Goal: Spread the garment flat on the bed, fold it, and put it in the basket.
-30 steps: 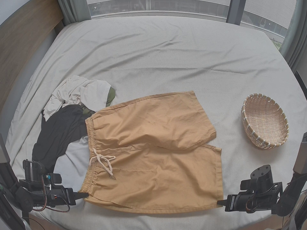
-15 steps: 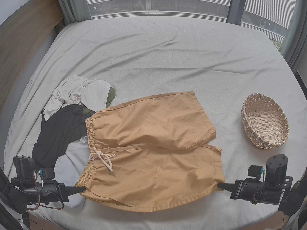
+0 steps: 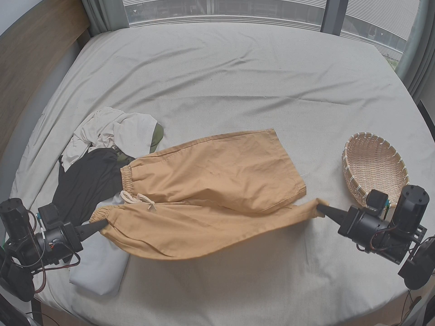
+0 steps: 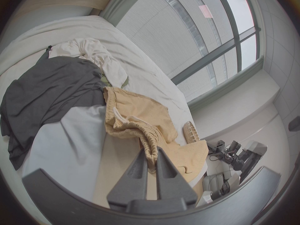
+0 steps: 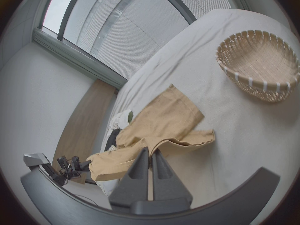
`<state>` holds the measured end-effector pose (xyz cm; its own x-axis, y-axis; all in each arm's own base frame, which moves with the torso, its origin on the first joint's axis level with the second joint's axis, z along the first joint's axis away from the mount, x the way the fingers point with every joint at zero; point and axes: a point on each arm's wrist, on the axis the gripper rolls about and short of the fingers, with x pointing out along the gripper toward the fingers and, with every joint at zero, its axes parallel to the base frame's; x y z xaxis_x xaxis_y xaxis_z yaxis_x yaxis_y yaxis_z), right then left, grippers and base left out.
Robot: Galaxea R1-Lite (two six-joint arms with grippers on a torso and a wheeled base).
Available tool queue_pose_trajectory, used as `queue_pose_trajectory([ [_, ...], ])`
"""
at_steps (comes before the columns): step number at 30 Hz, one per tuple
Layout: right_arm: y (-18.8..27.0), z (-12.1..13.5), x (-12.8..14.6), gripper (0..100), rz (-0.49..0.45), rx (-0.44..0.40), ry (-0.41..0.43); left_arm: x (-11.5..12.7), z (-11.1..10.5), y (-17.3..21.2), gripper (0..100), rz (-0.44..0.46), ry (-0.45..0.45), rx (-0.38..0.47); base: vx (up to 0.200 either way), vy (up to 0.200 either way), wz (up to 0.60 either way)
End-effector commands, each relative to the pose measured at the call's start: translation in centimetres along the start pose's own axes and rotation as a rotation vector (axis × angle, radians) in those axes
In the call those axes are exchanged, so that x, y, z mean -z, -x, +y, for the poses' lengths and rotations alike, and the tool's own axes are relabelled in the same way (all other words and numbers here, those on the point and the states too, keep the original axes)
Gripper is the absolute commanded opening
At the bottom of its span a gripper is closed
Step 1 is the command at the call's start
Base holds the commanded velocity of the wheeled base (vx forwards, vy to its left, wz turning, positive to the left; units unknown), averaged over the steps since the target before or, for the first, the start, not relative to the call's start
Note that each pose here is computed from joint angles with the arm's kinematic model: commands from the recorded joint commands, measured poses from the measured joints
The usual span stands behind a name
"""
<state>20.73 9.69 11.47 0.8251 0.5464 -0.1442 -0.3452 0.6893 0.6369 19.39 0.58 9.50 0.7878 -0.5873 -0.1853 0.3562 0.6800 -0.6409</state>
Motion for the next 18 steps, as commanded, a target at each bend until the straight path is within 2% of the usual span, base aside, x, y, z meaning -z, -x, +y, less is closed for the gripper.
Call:
queue_pose_trajectory([
  [1,-1.2,0.7,-2.0,0,-0.077,-0.042,0.01,-0.8,0.5,-1.3,0,-0.047,0.037,-0.02,0.0,0.0,0.0],
  [3,-1.2,0.7,-2.0,0,-0.077,-0.042,0.01,-0.8,0.5,-1.3,0,-0.047,0.037,-0.02,0.0,0.0,0.0],
  [10,-2.6,0.9,-4.6,0,-0.166,-0.076,0.024,-0.9,0.1,-3.0,0,-0.099,0.051,-0.007,0.0,0.0,0.0],
  [18,-4.0,0.7,-5.8,0,-0.18,-0.073,0.026,-0.7,0.5,-4.1,0,-0.098,0.059,-0.03,0.0,0.0,0.0],
])
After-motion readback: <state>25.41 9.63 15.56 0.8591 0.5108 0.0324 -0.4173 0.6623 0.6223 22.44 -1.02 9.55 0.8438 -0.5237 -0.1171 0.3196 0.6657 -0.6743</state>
